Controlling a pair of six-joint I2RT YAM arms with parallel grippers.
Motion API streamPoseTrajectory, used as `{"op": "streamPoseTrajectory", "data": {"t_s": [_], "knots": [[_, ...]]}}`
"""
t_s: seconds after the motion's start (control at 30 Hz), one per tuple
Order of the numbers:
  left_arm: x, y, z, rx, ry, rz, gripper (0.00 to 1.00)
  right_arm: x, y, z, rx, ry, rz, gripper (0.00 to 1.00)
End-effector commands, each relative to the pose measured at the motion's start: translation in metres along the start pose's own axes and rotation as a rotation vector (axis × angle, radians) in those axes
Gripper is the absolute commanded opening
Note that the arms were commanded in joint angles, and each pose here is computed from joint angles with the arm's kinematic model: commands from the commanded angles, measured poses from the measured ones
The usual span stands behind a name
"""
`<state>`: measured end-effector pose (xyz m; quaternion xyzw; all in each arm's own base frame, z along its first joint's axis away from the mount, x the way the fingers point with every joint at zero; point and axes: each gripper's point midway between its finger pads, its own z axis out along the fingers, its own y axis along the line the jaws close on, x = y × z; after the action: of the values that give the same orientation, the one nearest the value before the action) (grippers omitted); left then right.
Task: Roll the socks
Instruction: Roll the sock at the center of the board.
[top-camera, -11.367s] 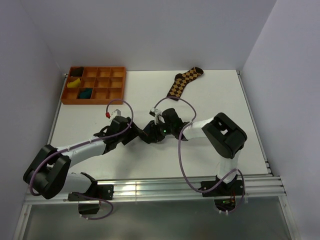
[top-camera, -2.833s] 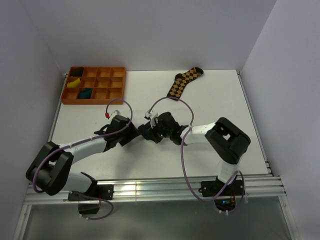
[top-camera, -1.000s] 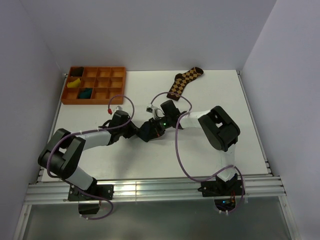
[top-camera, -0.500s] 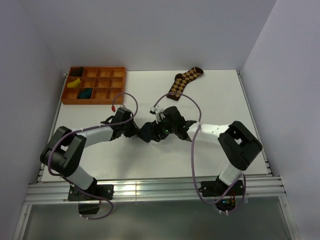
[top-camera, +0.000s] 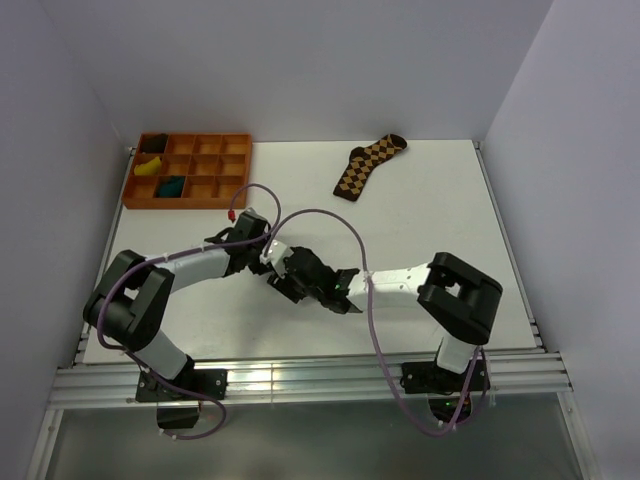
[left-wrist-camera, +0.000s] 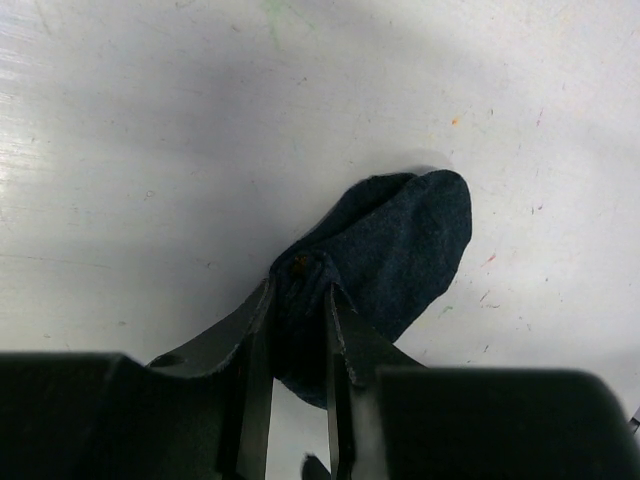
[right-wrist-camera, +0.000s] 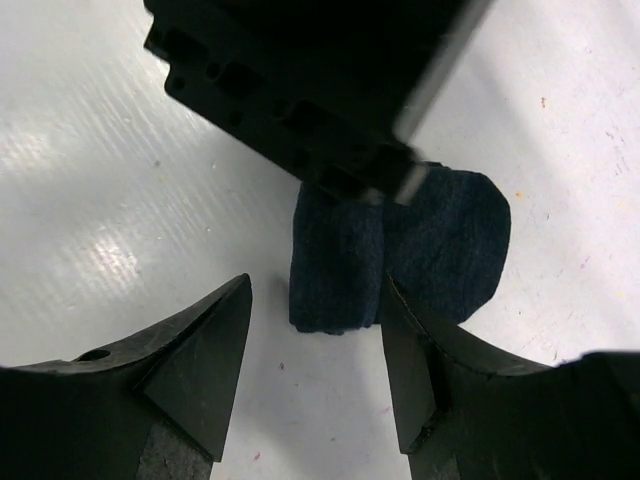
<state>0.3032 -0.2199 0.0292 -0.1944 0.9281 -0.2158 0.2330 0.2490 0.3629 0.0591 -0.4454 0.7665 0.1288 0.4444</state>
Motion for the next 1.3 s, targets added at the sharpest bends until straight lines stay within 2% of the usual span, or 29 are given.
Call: {"op": "streamPoseTrajectory", "data": {"t_s": [0.0, 0.2, 0.3, 0.33, 0.43, 0.47, 0.53, 0.6, 0.67, 0.7, 0.77, 1.07, 1.27], "knots": [[0.012, 0.014, 0.003, -0.060, 0.052, 0.044, 0.01, -0.015, -0.011, 0.008, 0.142, -0.017, -0.084, 0.62], [0.013, 0.013, 0.004, -0.062, 0.056, 0.048, 0.01, 0.000, -0.003, 0.017, 0.211, 0.023, -0.153, 0.59], [0.013, 0.012, 0.004, -0.061, 0.056, 0.049, 0.01, 0.007, 0.001, 0.019, 0.202, 0.033, -0.147, 0.39], [0.013, 0.012, 0.004, -0.061, 0.056, 0.049, 0.02, 0.010, 0.001, 0.019, 0.203, 0.037, -0.144, 0.22], [0.013, 0.010, 0.004, -0.052, 0.053, 0.046, 0.06, 0.017, 0.005, 0.020, 0.181, 0.049, -0.133, 0.00], [0.011, 0.008, 0.003, -0.040, 0.046, 0.044, 0.09, 0.020, 0.007, 0.021, 0.160, 0.059, -0.128, 0.00], [0.010, 0.008, 0.002, -0.032, 0.035, 0.040, 0.22, 0.021, 0.012, 0.021, 0.119, 0.065, -0.092, 0.00], [0.006, 0.001, -0.004, -0.005, 0.015, 0.034, 0.40, 0.028, 0.016, 0.021, 0.036, 0.085, -0.030, 0.00], [-0.001, 0.001, -0.009, -0.002, -0.025, 0.031, 0.52, 0.033, 0.016, 0.019, -0.024, 0.115, 0.017, 0.00], [-0.004, 0.000, -0.011, 0.004, -0.038, 0.032, 0.63, 0.035, 0.014, 0.020, -0.069, 0.130, 0.063, 0.00], [-0.010, -0.001, -0.016, 0.012, -0.072, 0.024, 0.70, 0.042, 0.013, 0.019, -0.120, 0.168, 0.102, 0.00], [-0.033, 0.008, -0.040, 0.056, -0.208, -0.083, 0.72, 0.053, 0.010, 0.012, -0.389, 0.275, 0.348, 0.00], [-0.036, 0.003, -0.045, 0.140, -0.231, -0.081, 0.71, 0.049, 0.016, 0.007, -0.586, 0.326, 0.526, 0.00]]}}
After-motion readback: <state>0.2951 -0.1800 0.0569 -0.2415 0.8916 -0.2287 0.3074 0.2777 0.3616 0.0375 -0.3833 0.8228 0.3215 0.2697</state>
